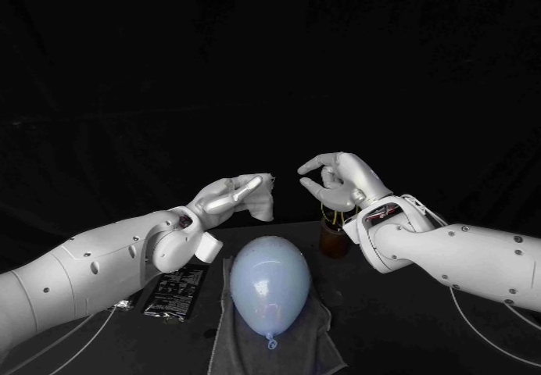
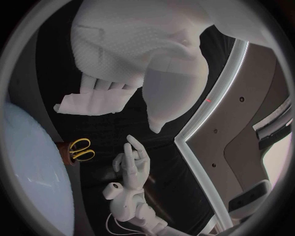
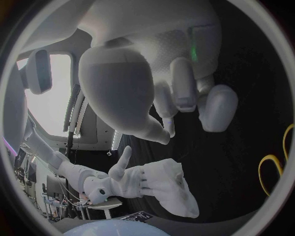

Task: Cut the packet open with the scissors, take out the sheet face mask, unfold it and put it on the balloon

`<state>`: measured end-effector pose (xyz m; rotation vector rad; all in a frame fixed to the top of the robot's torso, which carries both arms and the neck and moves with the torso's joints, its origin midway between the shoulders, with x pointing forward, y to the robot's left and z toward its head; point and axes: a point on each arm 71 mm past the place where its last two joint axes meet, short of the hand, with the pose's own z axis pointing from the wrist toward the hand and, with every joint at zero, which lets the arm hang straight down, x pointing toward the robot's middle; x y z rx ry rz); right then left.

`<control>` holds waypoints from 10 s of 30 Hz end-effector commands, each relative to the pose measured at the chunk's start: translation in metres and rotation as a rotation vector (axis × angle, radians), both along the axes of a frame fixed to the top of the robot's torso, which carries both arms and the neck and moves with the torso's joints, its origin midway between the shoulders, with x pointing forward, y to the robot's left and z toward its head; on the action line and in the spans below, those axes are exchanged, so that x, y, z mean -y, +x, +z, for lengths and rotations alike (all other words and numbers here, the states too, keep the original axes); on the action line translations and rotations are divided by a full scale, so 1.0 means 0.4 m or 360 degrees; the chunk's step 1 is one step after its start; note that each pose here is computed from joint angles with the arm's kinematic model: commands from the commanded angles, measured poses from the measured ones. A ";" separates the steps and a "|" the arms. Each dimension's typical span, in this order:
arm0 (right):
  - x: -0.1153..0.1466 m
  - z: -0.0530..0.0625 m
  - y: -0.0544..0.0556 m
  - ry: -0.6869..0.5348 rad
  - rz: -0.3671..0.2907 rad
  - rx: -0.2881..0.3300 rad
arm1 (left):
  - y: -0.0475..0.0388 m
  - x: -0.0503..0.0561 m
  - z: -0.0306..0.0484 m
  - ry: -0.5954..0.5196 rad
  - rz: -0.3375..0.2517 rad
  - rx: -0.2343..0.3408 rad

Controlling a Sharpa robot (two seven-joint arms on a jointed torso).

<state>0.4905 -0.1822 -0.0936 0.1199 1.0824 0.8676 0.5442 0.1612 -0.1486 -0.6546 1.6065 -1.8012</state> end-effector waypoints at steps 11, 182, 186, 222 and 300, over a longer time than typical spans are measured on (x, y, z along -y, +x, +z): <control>0.018 0.006 0.029 0.0122 0.0003 -0.0063 | 0.015 -0.003 0.021 0.0571 0.0166 0.0811; -0.193 0.021 0.025 -0.0397 0.0325 -0.0054 | -0.066 0.068 -0.004 -0.0312 -0.0477 -0.0551; -0.190 0.022 0.023 -0.0393 0.0328 -0.0044 | -0.066 0.067 -0.005 -0.0311 -0.0477 -0.0552; -0.176 0.031 0.015 -0.0359 0.0292 0.0046 | -0.068 0.065 -0.007 -0.0291 -0.0502 -0.0569; -0.170 0.010 0.013 -0.0356 0.0279 -0.0003 | -0.072 0.066 -0.006 -0.0283 -0.0507 -0.0576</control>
